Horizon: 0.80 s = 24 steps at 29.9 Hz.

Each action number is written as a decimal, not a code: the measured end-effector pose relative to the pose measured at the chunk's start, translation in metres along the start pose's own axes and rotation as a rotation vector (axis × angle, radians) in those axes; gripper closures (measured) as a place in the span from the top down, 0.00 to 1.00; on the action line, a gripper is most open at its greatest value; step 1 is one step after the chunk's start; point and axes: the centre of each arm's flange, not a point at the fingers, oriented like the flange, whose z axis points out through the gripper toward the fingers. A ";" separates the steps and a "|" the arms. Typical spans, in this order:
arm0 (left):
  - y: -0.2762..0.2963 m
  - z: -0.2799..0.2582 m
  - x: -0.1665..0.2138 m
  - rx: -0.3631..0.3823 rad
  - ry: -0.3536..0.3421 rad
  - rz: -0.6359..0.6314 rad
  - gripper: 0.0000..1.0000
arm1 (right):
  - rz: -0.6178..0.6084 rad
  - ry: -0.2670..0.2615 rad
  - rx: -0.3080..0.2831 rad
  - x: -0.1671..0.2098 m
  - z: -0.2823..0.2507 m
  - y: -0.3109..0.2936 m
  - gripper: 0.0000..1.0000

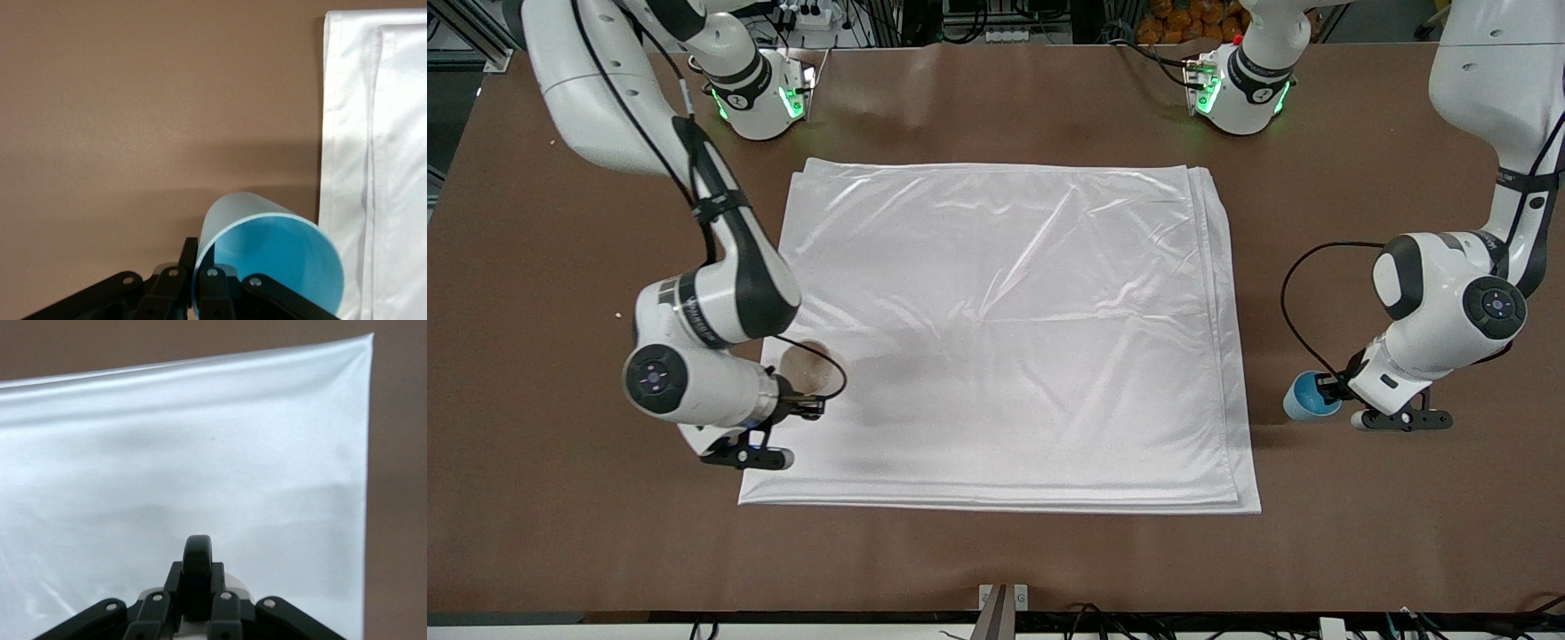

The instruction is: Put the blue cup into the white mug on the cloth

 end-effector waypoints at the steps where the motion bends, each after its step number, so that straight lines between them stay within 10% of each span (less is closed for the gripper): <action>1: 0.001 -0.001 0.000 0.000 0.000 0.002 0.04 | 0.017 0.004 -0.001 -0.006 0.000 -0.014 0.19; 24: 0.063 -0.053 -0.002 -0.014 -0.028 0.074 0.04 | 0.149 0.203 -0.040 -0.082 0.015 -0.164 0.19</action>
